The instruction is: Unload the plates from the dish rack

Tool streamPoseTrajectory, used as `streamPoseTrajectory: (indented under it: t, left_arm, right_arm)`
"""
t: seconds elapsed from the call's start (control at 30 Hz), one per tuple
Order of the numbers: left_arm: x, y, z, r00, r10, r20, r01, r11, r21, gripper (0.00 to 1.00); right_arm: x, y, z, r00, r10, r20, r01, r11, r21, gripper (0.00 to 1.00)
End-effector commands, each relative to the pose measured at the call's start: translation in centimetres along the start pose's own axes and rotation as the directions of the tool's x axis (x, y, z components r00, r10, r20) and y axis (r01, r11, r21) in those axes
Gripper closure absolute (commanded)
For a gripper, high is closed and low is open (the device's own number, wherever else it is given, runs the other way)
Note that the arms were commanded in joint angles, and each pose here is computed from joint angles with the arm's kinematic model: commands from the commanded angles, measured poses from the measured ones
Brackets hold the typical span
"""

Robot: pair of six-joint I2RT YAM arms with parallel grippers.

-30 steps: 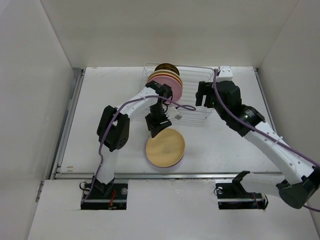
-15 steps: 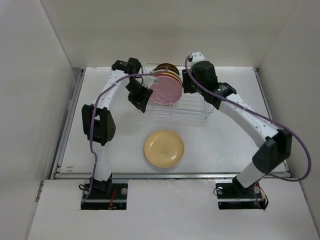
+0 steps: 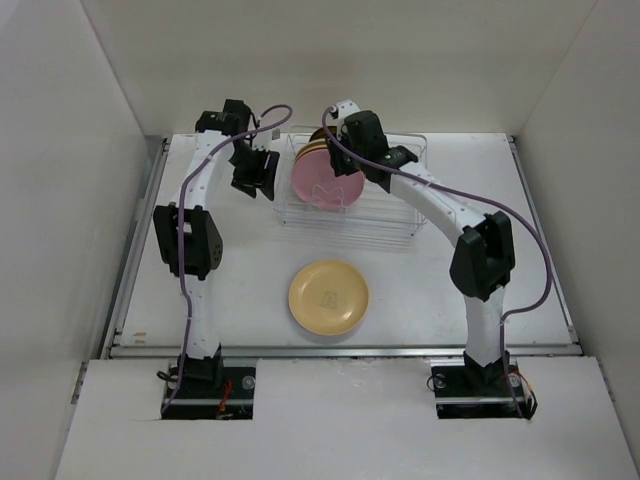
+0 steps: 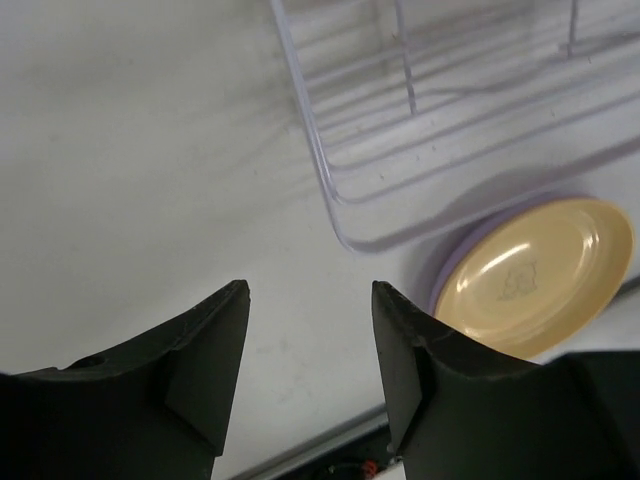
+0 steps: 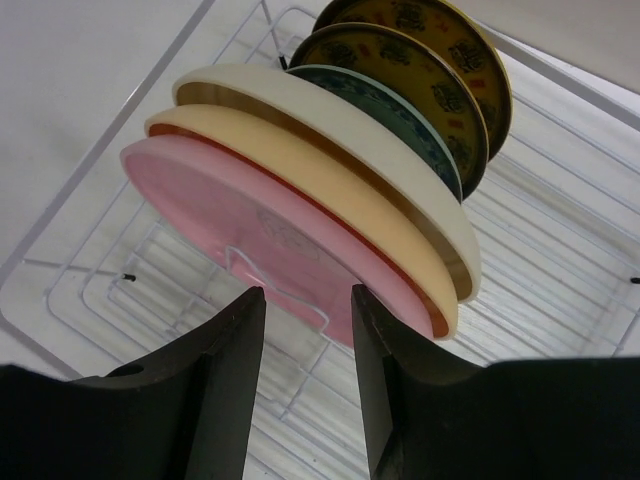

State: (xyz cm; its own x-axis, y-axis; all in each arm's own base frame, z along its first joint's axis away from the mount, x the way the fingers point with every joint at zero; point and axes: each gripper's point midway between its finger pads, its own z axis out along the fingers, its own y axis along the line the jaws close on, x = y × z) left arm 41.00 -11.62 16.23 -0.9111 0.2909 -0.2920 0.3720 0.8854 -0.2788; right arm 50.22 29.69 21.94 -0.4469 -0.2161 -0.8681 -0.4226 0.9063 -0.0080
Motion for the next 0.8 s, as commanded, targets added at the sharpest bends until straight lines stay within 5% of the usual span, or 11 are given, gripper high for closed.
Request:
streamPoseTrajectory:
  t: [0.0, 0.23, 0.43, 0.6, 0.77]
  left_arm:
    - [-2.0, 1.9, 1.0, 0.997, -0.065, 0.051, 0.069, 0.994, -0.081, 0.50]
    - [-1.9, 2.6, 5.2, 0.993, -0.118, -0.011, 0.118, 0.992, -0.041, 0.55]
    - [-1.1, 1.3, 6.7, 0.988, -0.143, -0.056, 0.145, 0.989, 0.025, 1.00]
    - [0.4, -0.1, 7.1, 0.960, -0.268, -0.085, 0.274, 0.959, 0.066, 1.00]
    - [2.2, -1.0, 6.9, 0.917, -0.387, -0.090, 0.393, 0.918, 0.055, 1.00]
  right_arm:
    - [-3.5, -0.7, -0.2, 0.995, -0.036, 0.094, 0.033, 0.999, 0.024, 0.54]
    - [-5.5, -0.6, -2.0, 0.989, -0.062, 0.133, 0.060, 0.998, 0.013, 0.56]
    - [-6.1, -0.4, -4.1, 0.982, -0.076, 0.172, 0.079, 0.997, -0.015, 0.56]
    - [-4.7, -0.4, -2.6, 0.984, -0.110, 0.138, 0.113, 0.994, -0.012, 0.70]
    - [-4.2, -0.5, -2.1, 0.983, -0.134, 0.126, 0.137, 0.991, -0.009, 0.68]
